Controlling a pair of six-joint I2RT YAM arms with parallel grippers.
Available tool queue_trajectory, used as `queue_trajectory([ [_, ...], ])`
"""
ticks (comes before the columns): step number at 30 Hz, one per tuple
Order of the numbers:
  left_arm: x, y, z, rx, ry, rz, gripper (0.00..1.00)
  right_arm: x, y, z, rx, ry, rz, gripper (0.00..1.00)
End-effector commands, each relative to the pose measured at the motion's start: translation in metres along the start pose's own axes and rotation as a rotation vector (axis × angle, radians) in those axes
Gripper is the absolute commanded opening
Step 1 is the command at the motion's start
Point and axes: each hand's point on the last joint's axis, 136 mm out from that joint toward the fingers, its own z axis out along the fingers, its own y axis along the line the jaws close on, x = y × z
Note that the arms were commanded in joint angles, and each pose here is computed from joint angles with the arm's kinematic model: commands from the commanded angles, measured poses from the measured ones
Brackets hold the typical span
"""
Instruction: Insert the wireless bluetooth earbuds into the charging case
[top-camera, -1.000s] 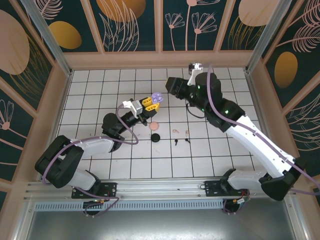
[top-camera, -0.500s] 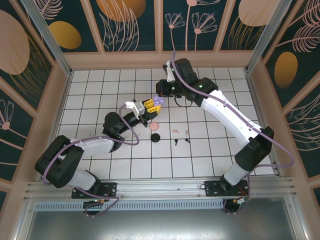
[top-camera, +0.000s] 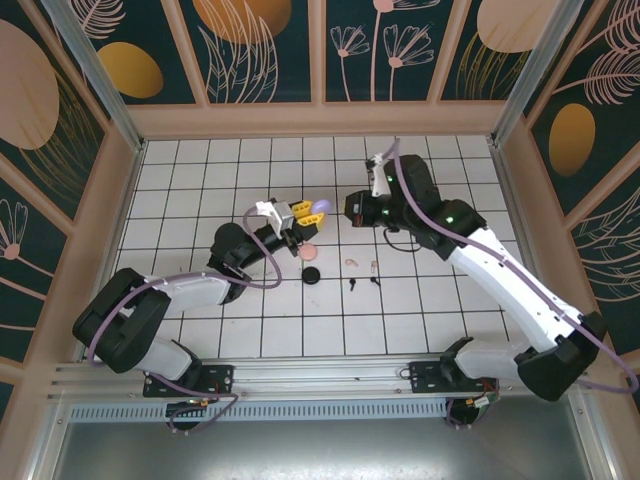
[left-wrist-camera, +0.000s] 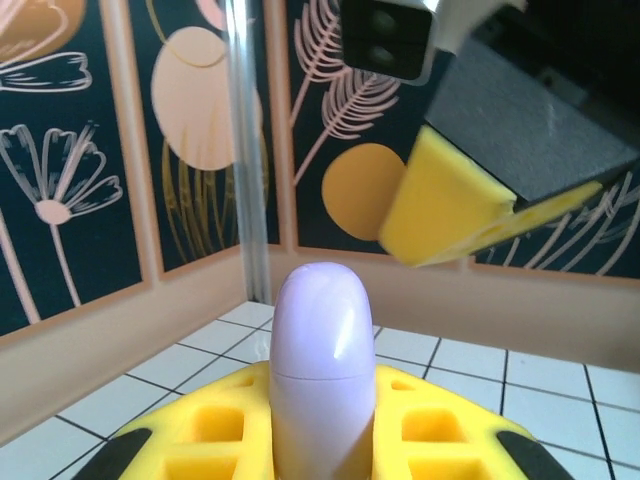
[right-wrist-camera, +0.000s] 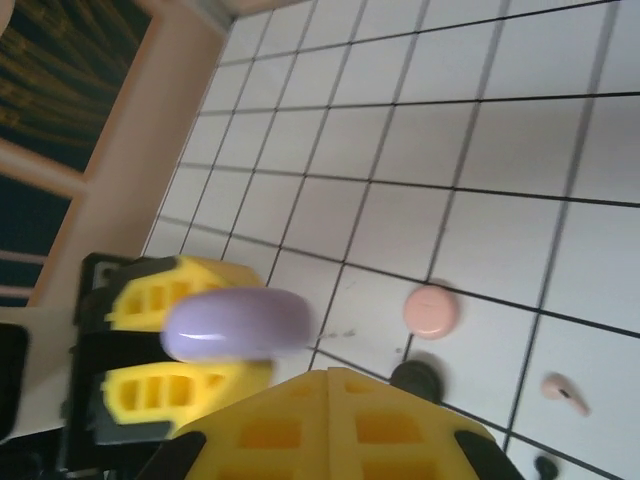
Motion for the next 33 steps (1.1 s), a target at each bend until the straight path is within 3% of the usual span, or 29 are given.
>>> queue_trajectory([
  [1,-0.013,0.023,0.0,-0.12,-0.055,-0.052,0.0,-0.016,-0.023,-0.007,0.054,-0.119,0.099,0.13],
  [6,0.022,0.067,-0.008,-0.349,0.064,-0.228,0.0,0.005,-0.052,0.005,0.116,-0.101,0.14,0.24],
  [14,0.093,0.129,-0.028,-0.485,0.319,-0.551,0.0,0.051,-0.089,0.034,0.183,-0.015,0.174,0.42],
  [20,0.149,0.137,-0.034,-0.464,0.503,-0.709,0.0,0.074,-0.099,0.053,0.232,0.049,0.155,0.5],
  [25,0.175,0.139,-0.04,-0.419,0.55,-0.849,0.0,0.087,-0.092,0.069,0.253,0.093,0.114,0.54],
  [33,0.209,0.15,-0.06,-0.45,0.647,-0.937,0.06,0.096,-0.079,0.091,0.281,0.136,0.062,0.56],
])
